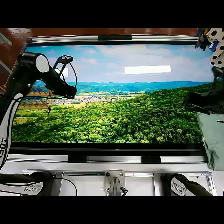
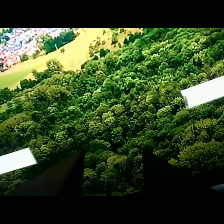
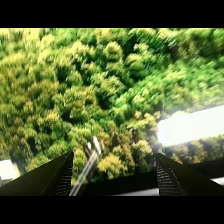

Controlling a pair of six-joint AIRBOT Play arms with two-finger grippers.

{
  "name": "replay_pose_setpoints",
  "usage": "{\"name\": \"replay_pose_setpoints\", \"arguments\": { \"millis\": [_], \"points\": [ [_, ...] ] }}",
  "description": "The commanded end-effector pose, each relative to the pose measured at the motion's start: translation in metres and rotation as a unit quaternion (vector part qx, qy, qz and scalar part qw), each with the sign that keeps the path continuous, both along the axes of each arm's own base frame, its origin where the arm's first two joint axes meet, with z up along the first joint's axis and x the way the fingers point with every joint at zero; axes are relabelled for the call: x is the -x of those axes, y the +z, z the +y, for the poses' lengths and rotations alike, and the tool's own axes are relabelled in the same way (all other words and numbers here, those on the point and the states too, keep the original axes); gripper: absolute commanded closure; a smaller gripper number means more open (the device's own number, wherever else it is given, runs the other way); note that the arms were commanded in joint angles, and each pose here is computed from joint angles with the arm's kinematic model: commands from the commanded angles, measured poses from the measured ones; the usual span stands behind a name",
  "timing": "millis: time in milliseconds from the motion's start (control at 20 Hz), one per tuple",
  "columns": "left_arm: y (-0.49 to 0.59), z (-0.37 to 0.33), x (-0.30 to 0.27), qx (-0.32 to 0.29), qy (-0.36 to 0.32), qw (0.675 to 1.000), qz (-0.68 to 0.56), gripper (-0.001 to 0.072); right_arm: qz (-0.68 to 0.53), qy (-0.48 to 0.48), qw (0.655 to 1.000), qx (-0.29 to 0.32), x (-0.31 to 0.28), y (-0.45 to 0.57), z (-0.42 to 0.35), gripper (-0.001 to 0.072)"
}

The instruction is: Fold the shirts.

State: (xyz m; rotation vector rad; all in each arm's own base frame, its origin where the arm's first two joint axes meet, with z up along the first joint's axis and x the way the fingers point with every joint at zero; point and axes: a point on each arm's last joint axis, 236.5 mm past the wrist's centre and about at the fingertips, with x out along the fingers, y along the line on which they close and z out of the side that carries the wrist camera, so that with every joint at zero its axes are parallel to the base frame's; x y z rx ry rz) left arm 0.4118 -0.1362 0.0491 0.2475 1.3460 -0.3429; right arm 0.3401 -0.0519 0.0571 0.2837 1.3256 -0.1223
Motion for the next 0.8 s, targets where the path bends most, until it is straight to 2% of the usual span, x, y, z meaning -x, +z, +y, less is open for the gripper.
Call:
{"name": "replay_pose_setpoints", "arguments": {
  "millis": [0, 750],
  "points": [
    [-0.0110, 0.0002, -0.0028, -0.021, 0.000, 1.000, 0.003, 0.0239, 0.044, 0.023, 0.999, -0.010, 0.0092, -0.0118, 0.0240, 0.0098],
    [-0.0104, -0.0010, -0.0054, -0.015, 0.018, 1.000, -0.001, 0.0240, 0.042, 0.023, 0.999, -0.010, 0.0085, -0.0117, 0.0238, 0.0098]
  ]
}}
